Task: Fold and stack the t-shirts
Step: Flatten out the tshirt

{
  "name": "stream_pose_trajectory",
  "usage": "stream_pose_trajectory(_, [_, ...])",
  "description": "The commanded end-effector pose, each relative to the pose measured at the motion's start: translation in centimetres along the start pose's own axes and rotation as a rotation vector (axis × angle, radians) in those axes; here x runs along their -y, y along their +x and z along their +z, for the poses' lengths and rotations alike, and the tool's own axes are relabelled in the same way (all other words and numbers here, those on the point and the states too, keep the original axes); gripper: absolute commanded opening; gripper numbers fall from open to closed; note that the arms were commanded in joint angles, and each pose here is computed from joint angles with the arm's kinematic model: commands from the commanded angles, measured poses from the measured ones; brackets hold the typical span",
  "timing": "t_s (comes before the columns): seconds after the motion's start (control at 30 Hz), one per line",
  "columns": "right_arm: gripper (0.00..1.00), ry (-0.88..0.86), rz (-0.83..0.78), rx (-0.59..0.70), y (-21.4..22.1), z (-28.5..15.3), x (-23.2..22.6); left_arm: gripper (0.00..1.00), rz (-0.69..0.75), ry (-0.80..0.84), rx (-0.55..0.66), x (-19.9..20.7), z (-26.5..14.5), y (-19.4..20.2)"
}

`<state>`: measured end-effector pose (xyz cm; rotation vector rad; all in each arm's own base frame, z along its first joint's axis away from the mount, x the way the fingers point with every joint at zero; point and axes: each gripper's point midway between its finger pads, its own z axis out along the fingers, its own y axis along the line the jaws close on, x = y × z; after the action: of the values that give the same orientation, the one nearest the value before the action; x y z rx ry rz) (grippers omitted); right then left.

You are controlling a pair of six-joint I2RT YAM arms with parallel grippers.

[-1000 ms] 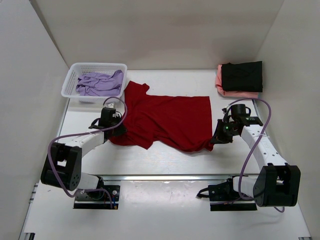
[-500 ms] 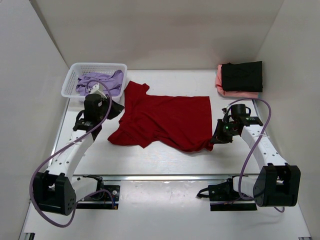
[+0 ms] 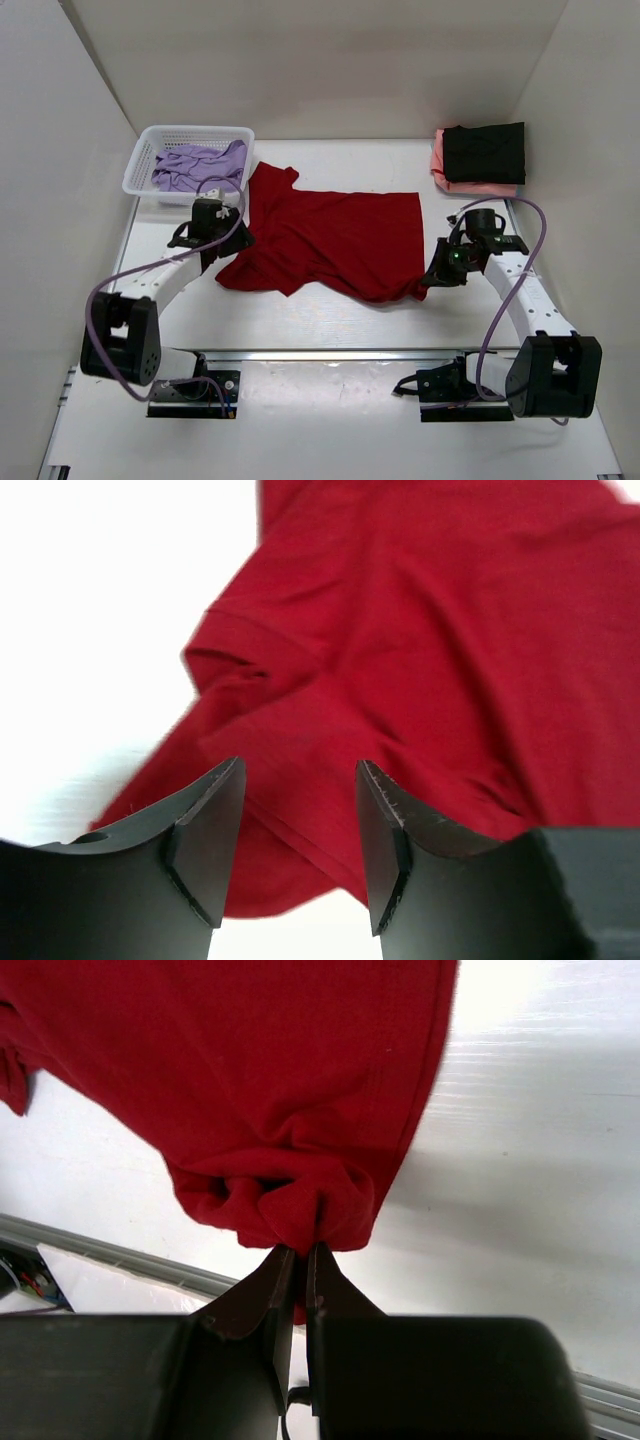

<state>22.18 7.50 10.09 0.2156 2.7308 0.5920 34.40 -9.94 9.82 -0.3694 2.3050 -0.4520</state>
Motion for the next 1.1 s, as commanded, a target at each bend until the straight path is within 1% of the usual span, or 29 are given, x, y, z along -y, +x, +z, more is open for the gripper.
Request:
stream_pose_trajectory(0.0, [0.00,-0.020,0.015,0.039,-0.3,-0.4,0.1,0.59,0.056,-0.046,0.018,-1.3,1.1,-0.4])
stream_pose_trajectory(0.17, [0.00,-0.022,0.026,0.039,0.0,-0.3,0.3,0.62,0.078,-0.101,-0.048,-2.6,2.4,1.5])
stream_pose_trajectory(0.23, [0.00,-0.015,0.027,0.034,0.1,-0.1,0.5,0.58,0.073,-0.105,-0.064,-3.0,2.4,2.2])
stream_pose_trajectory(0.27, [0.00,-0.019,0.034,0.036,0.0,-0.1,0.4,0.51,0.064,-0.131,-0.042,-3.5,2.3,1.7])
stream_pose_trajectory(0.3, [0.00,-0.022,0.025,0.033,0.2,-0.1,0.3,0.48,0.063,-0.131,-0.032,-3.4,2.3,1.5])
stream_pose_trajectory(0.37, [0.00,-0.017,0.032,0.032,0.0,0.0,0.5,0.45,0.060,-0.137,-0.026,-3.5,2.2,1.3])
stream_pose_trajectory(0.47, [0.00,-0.025,0.024,0.024,0.0,0.1,0.2,0.44,0.064,-0.134,-0.012,-3.2,1.8,0.8])
stream_pose_trajectory(0.53, [0.00,-0.023,0.021,0.032,-0.4,0.0,0.2,0.35,0.060,-0.127,-0.002,-2.9,1.6,0.4])
stream_pose_trajectory(0.6, [0.00,-0.024,0.026,0.026,-0.4,0.1,0.2,0.32,0.050,-0.121,0.007,-2.7,1.5,0.0])
stream_pose_trajectory(0.67, [0.00,-0.021,0.018,0.026,-0.4,0.0,0.1,0.32,0.051,-0.102,0.027,-1.9,1.1,-0.6])
stream_pose_trajectory(0.7, [0.00,-0.024,0.020,0.027,-0.6,0.1,0.1,0.26,0.046,-0.103,0.033,-1.9,1.1,-0.8])
stream_pose_trajectory(0.77, [0.00,-0.023,0.016,0.019,-0.1,0.3,0.2,0.09,0.034,-0.082,0.043,-1.5,0.8,-1.1])
stream_pose_trajectory(0.8, [0.00,-0.023,0.024,0.014,-0.1,0.3,0.2,0.04,0.026,-0.076,0.047,-1.4,0.8,-1.3])
stream_pose_trajectory(0.83, [0.00,-0.026,0.016,0.028,-0.4,0.1,0.1,0.00,0.027,-0.066,0.051,-1.2,0.6,-1.5])
stream_pose_trajectory(0.9, [0.00,-0.027,0.020,0.022,-0.3,0.2,0.1,0.00,0.020,-0.049,0.058,-0.8,0.4,-1.8])
stream_pose_trajectory(0.97, [0.00,-0.016,0.014,0.028,-0.5,0.1,0.2,0.00,0.016,-0.003,0.097,1.2,-0.5,-3.8])
stream_pose_trajectory(1.03, [0.00,-0.017,-0.002,0.045,-1.1,-0.4,-0.1,0.00,0.005,0.054,0.165,3.5,-2.1,-6.8])
stream_pose_trajectory(1.07, [0.00,0.002,-0.015,0.076,-2.2,-1.0,0.0,0.00,0.001,0.083,0.212,4.9,-3.0,-8.8])
